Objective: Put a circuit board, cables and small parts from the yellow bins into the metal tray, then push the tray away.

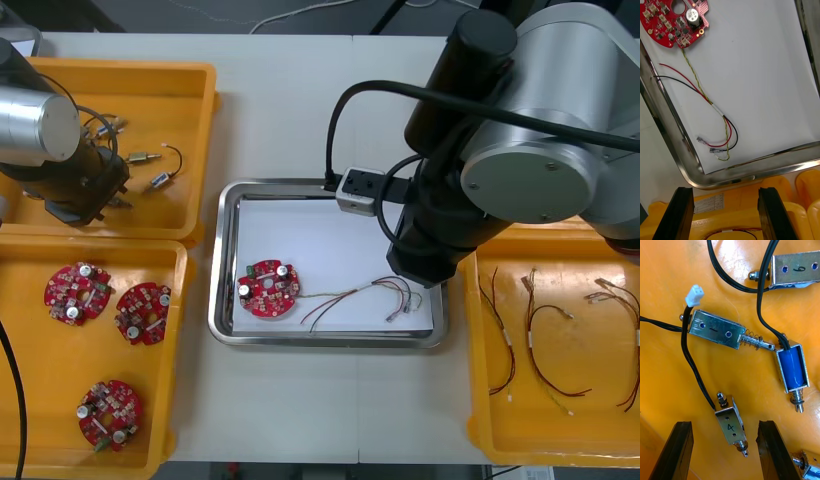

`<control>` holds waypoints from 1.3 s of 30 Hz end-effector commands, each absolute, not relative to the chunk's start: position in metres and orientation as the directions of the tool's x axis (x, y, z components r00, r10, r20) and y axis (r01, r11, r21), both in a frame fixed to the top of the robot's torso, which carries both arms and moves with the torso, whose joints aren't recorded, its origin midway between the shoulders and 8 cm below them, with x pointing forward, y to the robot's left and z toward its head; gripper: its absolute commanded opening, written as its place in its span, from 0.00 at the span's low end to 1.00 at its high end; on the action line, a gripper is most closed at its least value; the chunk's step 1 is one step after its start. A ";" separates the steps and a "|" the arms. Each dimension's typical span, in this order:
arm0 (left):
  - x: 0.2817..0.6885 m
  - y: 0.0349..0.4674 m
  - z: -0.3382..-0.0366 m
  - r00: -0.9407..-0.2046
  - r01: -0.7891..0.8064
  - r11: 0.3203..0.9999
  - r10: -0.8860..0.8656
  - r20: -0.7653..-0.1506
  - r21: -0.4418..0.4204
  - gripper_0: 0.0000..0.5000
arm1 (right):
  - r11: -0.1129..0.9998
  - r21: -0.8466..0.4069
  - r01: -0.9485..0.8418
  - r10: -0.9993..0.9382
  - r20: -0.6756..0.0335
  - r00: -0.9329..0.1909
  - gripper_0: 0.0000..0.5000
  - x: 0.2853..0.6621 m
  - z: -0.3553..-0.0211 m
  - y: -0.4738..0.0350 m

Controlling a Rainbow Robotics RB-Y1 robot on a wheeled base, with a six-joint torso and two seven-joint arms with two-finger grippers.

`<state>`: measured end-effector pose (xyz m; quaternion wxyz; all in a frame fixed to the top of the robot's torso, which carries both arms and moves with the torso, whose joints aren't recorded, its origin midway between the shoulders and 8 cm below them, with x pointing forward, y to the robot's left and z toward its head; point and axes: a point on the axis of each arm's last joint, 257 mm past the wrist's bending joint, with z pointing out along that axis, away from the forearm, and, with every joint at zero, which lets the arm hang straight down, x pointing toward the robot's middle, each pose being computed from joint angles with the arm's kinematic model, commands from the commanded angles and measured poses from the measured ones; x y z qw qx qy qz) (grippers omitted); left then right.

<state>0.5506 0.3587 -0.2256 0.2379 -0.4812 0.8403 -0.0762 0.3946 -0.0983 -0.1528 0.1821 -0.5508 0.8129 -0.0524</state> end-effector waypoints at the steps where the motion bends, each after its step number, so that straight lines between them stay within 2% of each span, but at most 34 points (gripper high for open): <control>1: 0.551 0.363 -0.230 -0.369 -0.796 0.467 -0.878 -0.304 -0.385 1.00 | 0.570 -0.221 -0.791 -0.801 -0.361 -0.477 1.00 0.387 -0.140 -0.101; 3: 0.551 0.365 -0.231 -0.367 -0.797 0.466 -0.879 -0.305 -0.385 1.00 | 0.602 -0.209 -0.771 -0.778 -0.373 -0.506 1.00 0.386 -0.140 -0.104; 4: 0.554 0.366 -0.232 -0.364 -0.795 0.466 -0.879 -0.309 -0.388 1.00 | 0.658 -0.190 -0.729 -0.730 -0.397 -0.556 1.00 0.385 -0.139 -0.109; 8: 0.555 0.367 -0.232 -0.365 -0.792 0.470 -0.876 -0.315 -0.390 1.00 | 0.766 -0.136 -0.629 -0.618 -0.428 -0.660 1.00 0.381 -0.142 -0.124; 13: 0.555 0.370 -0.234 -0.363 -0.794 0.469 -0.876 -0.317 -0.387 1.00 | 0.850 -0.076 -0.521 -0.494 -0.457 -0.740 1.00 0.376 -0.142 -0.139; 16: 0.554 0.370 -0.236 -0.364 -0.797 0.469 -0.876 -0.316 -0.382 0.95 | 0.893 -0.040 -0.448 -0.409 -0.487 -0.772 1.00 0.375 -0.134 -0.149; 17: 0.554 0.370 -0.237 -0.364 -0.798 0.467 -0.877 -0.313 -0.380 0.90 | 0.901 -0.032 -0.432 -0.391 -0.493 -0.777 1.00 0.375 -0.132 -0.151; 19: 0.552 0.371 -0.240 -0.368 -0.800 0.469 -0.876 -0.313 -0.374 0.72 | 0.921 -0.013 -0.389 -0.343 -0.498 -0.796 1.00 0.375 -0.130 -0.162; 20: 0.552 0.371 -0.241 -0.370 -0.800 0.471 -0.875 -0.313 -0.371 0.52 | 0.928 -0.008 -0.372 -0.326 -0.500 -0.803 1.00 0.375 -0.128 -0.168; 21: 0.552 0.371 -0.240 -0.370 -0.799 0.472 -0.874 -0.314 -0.372 0.43 | 0.932 -0.005 -0.362 -0.315 -0.503 -0.805 1.00 0.376 -0.127 -0.172; 22: 0.552 0.370 -0.241 -0.370 -0.800 0.472 -0.874 -0.314 -0.372 0.27 | 0.938 -0.001 -0.345 -0.298 -0.508 -0.808 1.00 0.377 -0.124 -0.178; 23: 0.552 0.371 -0.241 -0.370 -0.800 0.471 -0.875 -0.313 -0.371 0.19 | 0.942 -0.001 -0.336 -0.289 -0.513 -0.808 1.00 0.379 -0.121 -0.182; 24: 0.552 0.370 -0.241 -0.369 -0.800 0.470 -0.875 -0.313 -0.372 0.07 | 0.950 0.001 -0.313 -0.266 -0.521 -0.811 1.00 0.381 -0.117 -0.191; 26: 0.552 0.370 -0.241 -0.368 -0.801 0.469 -0.876 -0.313 -0.373 0.00 | 0.960 0.005 -0.279 -0.233 -0.534 -0.813 1.00 0.384 -0.111 -0.204; 32: 0.552 0.369 -0.240 -0.376 -0.797 0.476 -0.872 -0.313 -0.370 0.00 | 0.981 0.019 -0.193 -0.150 -0.559 -0.816 1.00 0.394 -0.099 -0.233; 39: 0.545 0.363 -0.209 -0.397 -0.792 0.499 -0.859 -0.322 -0.353 0.00 | 0.995 0.031 -0.097 -0.063 -0.569 -0.820 1.00 0.411 -0.088 -0.267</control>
